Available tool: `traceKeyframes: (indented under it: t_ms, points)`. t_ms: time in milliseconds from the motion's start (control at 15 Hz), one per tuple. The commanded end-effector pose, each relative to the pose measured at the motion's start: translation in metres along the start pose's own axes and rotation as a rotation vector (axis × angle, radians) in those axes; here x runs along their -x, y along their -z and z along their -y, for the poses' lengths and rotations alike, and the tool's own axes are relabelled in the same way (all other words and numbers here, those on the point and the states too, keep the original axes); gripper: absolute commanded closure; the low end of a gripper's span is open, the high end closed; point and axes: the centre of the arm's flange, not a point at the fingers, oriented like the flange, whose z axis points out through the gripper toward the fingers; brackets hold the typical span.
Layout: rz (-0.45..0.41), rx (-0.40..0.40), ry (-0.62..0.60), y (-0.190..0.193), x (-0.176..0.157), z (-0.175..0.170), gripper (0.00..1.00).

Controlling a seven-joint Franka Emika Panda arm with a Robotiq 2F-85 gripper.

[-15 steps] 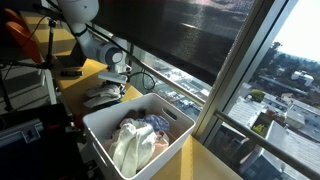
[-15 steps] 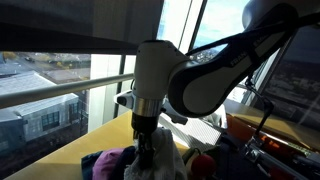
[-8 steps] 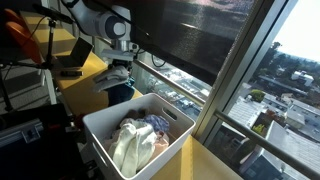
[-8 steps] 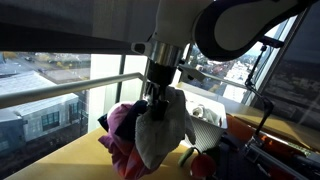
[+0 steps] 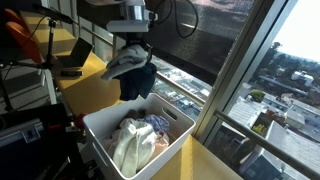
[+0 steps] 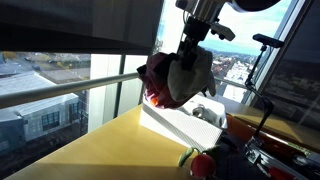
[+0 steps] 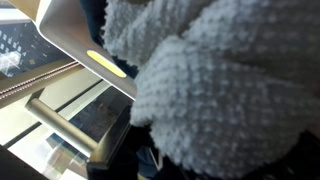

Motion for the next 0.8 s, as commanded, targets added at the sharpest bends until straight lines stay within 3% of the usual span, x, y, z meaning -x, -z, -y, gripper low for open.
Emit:
traceKeyframes:
  t_ms: [0, 400, 733]
  points:
    - [0.022, 0.02, -0.089, 0.009, 0.074, -0.046, 1.0]
    - [0.067, -0.025, -0.22, -0.086, 0.141, -0.095, 1.0]
    - [0.059, -0.043, -0.264, -0.146, 0.132, -0.112, 1.0]
